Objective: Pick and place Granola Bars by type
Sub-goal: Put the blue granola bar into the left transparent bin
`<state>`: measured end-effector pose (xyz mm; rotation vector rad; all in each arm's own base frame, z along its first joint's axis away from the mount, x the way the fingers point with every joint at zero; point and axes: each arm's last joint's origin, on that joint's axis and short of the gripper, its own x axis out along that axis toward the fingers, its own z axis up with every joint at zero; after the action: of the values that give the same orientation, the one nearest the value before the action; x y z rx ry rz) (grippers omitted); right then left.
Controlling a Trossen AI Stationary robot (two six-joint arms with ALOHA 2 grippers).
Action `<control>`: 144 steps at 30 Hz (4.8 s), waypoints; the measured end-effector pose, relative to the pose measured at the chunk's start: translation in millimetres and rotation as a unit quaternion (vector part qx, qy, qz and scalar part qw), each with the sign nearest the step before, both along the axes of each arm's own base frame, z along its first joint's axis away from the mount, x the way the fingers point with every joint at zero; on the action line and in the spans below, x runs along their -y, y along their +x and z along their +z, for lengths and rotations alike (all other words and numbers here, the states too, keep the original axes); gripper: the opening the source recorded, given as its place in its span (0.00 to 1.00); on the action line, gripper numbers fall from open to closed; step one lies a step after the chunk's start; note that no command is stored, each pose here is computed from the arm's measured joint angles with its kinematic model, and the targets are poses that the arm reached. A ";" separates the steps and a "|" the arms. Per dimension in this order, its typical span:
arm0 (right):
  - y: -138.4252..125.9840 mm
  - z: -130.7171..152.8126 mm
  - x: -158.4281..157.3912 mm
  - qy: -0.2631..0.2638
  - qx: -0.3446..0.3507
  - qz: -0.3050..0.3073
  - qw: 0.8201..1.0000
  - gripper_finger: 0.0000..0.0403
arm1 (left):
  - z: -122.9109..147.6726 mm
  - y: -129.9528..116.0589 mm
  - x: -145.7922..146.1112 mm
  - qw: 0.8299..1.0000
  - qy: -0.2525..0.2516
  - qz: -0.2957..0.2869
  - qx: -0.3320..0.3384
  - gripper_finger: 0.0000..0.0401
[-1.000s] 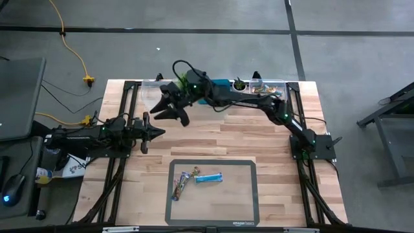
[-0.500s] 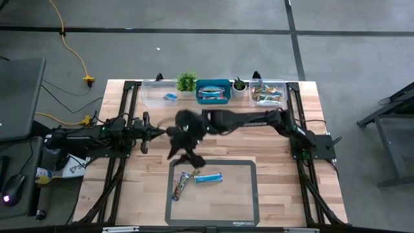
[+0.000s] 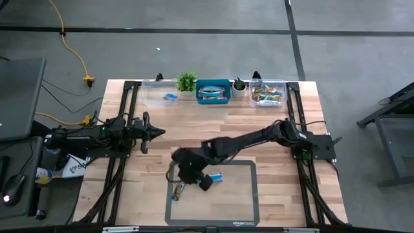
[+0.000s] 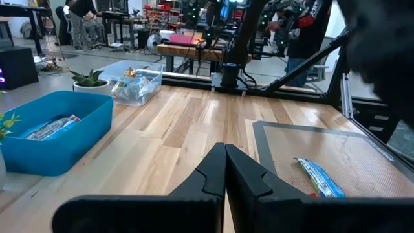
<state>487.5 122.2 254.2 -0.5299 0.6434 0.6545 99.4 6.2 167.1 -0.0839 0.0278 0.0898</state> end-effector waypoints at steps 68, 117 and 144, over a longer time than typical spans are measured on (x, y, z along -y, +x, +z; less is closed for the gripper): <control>-13.8 -119.4 -9.5 -0.153 0.131 0.017 0.979 0.53 | 0.0 0.0 0.0 1.000 0.000 0.000 0.000 0.00; -17.3 -121.9 -14.4 -0.153 0.105 -0.045 0.982 0.02 | 0.0 0.0 0.0 1.000 0.000 0.000 0.000 0.00; 3.6 -77.1 -16.9 0.003 0.133 -0.286 0.949 0.00 | 0.0 0.0 0.0 1.000 0.000 0.000 0.000 0.00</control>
<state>491.1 139.1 177.1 -0.3881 0.5046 0.0342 99.4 6.2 167.0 -0.0839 0.0277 0.0900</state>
